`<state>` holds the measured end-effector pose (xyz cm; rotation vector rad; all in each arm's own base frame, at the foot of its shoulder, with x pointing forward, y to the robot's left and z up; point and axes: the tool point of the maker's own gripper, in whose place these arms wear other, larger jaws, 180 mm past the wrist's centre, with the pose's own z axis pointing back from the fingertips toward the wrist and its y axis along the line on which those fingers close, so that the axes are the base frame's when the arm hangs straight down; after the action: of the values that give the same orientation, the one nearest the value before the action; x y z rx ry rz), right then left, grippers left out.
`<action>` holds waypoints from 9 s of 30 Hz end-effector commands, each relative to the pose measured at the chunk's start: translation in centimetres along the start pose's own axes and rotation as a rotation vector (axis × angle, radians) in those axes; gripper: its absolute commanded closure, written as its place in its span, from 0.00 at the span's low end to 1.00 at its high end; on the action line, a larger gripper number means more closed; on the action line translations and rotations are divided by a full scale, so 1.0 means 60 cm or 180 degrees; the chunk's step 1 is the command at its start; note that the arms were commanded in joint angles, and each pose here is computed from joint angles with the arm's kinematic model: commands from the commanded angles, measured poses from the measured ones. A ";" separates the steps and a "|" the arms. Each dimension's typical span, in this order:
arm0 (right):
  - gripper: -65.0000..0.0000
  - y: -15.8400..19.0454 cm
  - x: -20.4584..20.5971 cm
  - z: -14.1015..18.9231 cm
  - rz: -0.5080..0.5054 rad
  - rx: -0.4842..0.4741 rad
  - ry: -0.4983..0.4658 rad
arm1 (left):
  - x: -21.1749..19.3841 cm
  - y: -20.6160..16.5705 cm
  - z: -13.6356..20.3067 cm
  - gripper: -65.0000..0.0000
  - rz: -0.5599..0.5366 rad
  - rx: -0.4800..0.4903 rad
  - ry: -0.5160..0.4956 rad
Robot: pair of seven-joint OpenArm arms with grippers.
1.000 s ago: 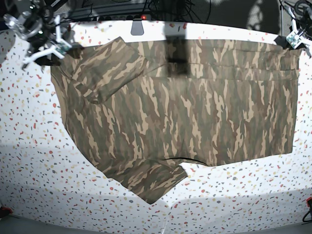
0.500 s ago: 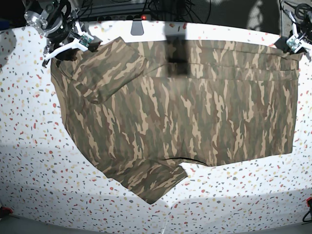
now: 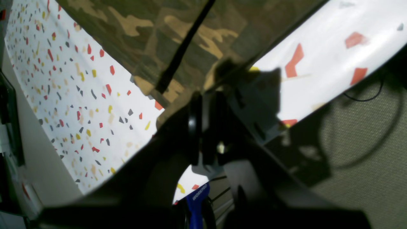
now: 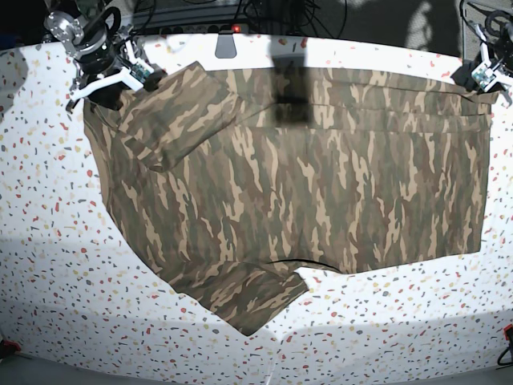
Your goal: Fold the T-shirt properly
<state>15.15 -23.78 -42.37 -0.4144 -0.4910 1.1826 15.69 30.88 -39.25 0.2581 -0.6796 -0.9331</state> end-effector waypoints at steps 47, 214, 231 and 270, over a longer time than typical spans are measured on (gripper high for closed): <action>0.75 0.068 -0.032 0.108 -0.0576 -0.0141 0.0313 | -0.052 0.011 0.014 0.61 -0.0057 0.0043 0.0533; 0.71 -0.381 0.202 0.027 -0.2762 -0.0963 -0.1525 | 0.135 0.307 -0.329 1.00 0.3238 0.0592 -0.0924; 0.58 -0.524 0.149 -0.174 -0.3338 -0.0177 -0.0662 | 0.119 0.296 -0.327 1.00 0.3237 0.0620 -0.0913; 0.76 -0.426 0.148 -0.279 -0.3078 0.0267 -0.0105 | 0.118 0.299 -0.316 1.00 0.3216 0.0776 -0.1170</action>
<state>46.22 -24.09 -41.76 -0.0280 -0.5599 0.2685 41.83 33.35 -43.00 -0.0776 -1.1011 0.0873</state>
